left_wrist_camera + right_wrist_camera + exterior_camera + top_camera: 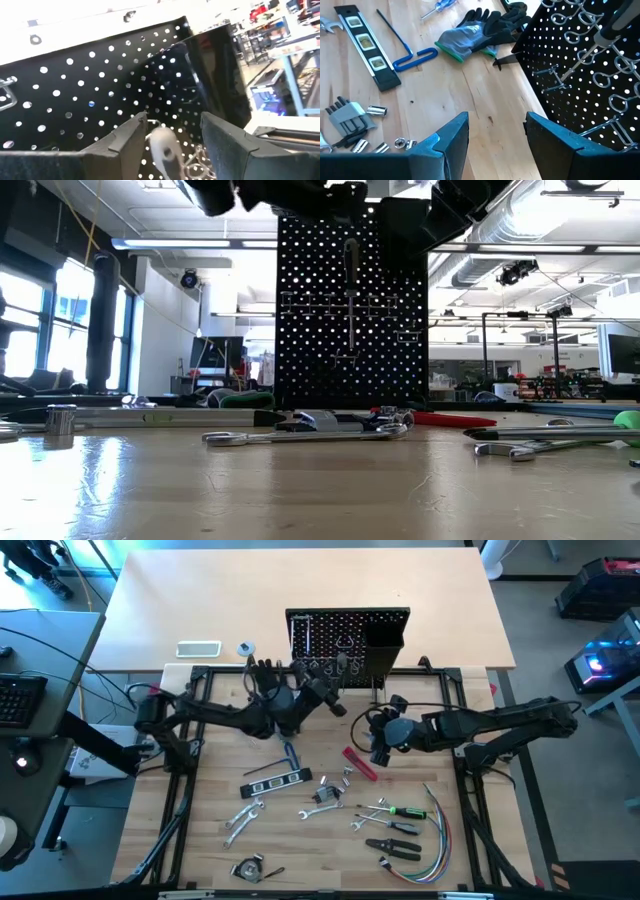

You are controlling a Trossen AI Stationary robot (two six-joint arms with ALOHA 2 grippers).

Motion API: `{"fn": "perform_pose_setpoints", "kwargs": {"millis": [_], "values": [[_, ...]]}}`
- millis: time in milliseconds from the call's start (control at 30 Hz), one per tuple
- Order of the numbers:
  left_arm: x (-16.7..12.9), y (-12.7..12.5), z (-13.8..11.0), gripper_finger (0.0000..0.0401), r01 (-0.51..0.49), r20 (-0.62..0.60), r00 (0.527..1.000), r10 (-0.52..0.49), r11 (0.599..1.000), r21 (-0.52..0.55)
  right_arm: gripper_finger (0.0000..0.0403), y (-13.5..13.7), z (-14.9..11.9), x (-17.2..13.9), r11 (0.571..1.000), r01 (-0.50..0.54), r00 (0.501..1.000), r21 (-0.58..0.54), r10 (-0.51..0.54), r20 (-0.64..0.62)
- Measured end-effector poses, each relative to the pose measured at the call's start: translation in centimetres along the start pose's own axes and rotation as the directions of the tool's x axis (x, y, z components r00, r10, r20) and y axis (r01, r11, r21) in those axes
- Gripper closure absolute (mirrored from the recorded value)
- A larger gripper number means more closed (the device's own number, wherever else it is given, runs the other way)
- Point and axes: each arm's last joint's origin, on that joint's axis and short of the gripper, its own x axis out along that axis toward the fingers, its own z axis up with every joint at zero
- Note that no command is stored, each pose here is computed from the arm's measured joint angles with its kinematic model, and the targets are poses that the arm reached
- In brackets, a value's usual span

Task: Hang tools onto peg board
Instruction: Hang the green screwdriver on the pegboard

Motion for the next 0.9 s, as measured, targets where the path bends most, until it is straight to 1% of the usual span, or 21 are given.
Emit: {"fn": "perform_pose_setpoints", "kwargs": {"millis": [167, 233, 333, 433, 533, 667, 767, 900], "values": [[-2.6, -0.4, 0.1, 0.0217, 0.069, -0.006, 0.998, -0.069, 0.997, 0.023, 0.0215, 0.0, -0.1, 0.0, 1.0, 0.002, 1.0, 0.0, -0.002, -0.011], [-3.8, -0.6, -0.1, 0.0217, 0.107, -0.026, 0.994, -0.106, 0.993, 0.05, 0.0215, 0.0, -0.3, 0.0, 1.0, -0.009, 1.0, 0.012, 0.009, -0.025], [-5.9, -1.0, -1.1, 0.0217, 0.177, -0.067, 0.983, -0.171, 0.98, 0.087, 0.0215, 0.1, -0.6, 0.0, 0.998, -0.054, 0.996, 0.031, 0.056, -0.064], [-8.0, -1.1, -2.2, 0.0217, 0.24, -0.1, 0.968, -0.232, 0.968, 0.073, 0.0215, 0.3, -0.9, -0.1, 0.993, -0.111, 0.989, 0.05, 0.115, -0.097], [-10.1, -1.0, -3.7, 0.0217, 0.317, -0.111, 0.943, -0.312, 0.948, 0.023, 0.0215, 0.7, -1.0, -0.2, 0.979, -0.196, 0.973, 0.054, 0.201, -0.109], [-12.7, -0.9, -6.2, 0.0217, 0.424, -0.13, 0.895, -0.427, 0.904, -0.055, 0.0215, 2.2, -0.9, 0.5, 0.958, -0.285, 0.95, 0.044, 0.288, -0.118], [-14.1, -0.9, -8.1, 0.0217, 0.493, -0.15, 0.849, -0.506, 0.862, -0.12, 0.0215, 4.1, -1.0, 2.0, 0.941, -0.338, 0.931, 0.028, 0.338, -0.139], [-15.4, -1.0, -10.2, 0.0217, 0.547, -0.181, 0.796, -0.577, 0.815, -0.193, 0.0215, 6.7, -1.9, 4.9, 0.938, -0.347, 0.915, 0.019, 0.343, -0.213]]}}
